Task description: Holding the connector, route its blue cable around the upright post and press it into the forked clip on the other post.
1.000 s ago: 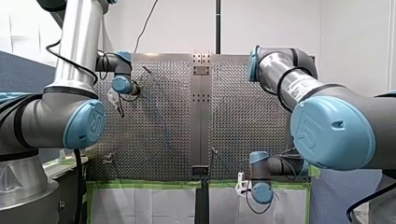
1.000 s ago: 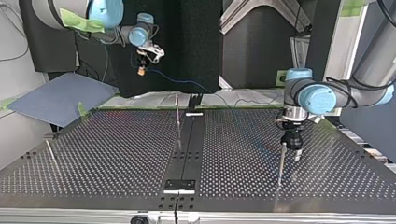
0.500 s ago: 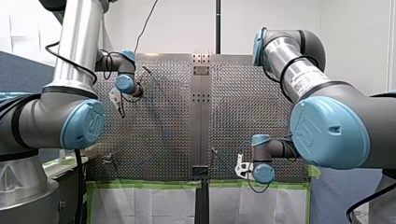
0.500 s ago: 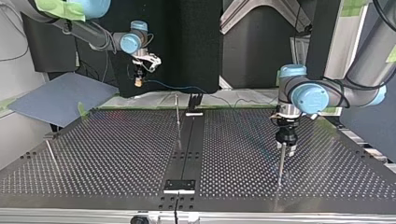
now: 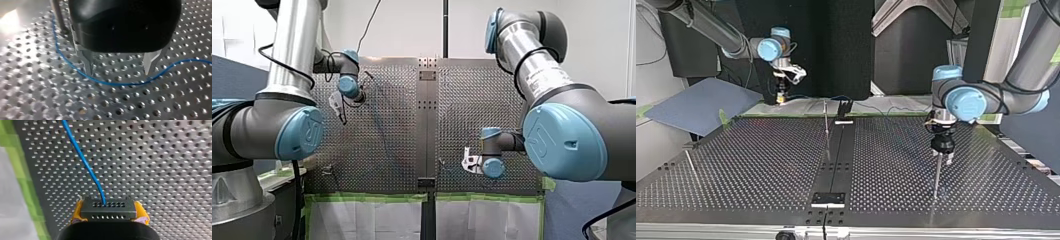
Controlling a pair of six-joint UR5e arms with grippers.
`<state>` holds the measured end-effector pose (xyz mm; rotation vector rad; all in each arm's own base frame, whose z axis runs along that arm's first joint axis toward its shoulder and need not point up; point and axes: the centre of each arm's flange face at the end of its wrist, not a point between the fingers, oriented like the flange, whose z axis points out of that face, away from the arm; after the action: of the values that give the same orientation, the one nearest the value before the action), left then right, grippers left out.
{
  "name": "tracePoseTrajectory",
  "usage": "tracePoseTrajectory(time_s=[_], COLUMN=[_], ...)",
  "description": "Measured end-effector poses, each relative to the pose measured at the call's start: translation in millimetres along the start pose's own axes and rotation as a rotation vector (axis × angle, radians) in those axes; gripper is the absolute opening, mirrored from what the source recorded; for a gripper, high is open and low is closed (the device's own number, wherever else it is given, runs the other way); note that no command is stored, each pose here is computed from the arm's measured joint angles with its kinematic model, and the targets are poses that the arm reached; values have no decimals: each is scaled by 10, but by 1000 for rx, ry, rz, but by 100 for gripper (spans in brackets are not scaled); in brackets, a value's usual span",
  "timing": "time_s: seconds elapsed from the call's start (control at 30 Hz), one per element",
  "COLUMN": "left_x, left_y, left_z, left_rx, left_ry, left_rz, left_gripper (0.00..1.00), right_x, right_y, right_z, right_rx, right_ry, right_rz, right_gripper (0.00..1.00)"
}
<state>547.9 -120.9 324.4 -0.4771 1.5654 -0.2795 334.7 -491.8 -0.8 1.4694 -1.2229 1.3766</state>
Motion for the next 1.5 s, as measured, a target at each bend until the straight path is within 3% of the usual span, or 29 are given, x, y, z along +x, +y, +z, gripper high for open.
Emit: tracePoseTrajectory(time_s=[0.27,0.63,0.77,1.1,1.5], left_x=[-166,-193,-216,-587,-1360], left_y=[28,187,197,-15,-446], left_z=[-255,-715,-863,-1059,-1354], left_rx=[-49,-140,-153,-105,-15], left_ry=[11,56,76,66,-11], left_rz=[-1,39,54,99,111], left_gripper=[100,100,100,100,100], right_x=[189,97,48,-8,-228], right_y=[-7,-1,-6,-11,15], right_z=[15,-100,-167,-224,-276], right_rx=[1,1,4,5,-1], right_ry=[28,12,5,-10,-43], right_rz=[4,2,1,-1,-10], right_gripper=[0,0,0,0,0])
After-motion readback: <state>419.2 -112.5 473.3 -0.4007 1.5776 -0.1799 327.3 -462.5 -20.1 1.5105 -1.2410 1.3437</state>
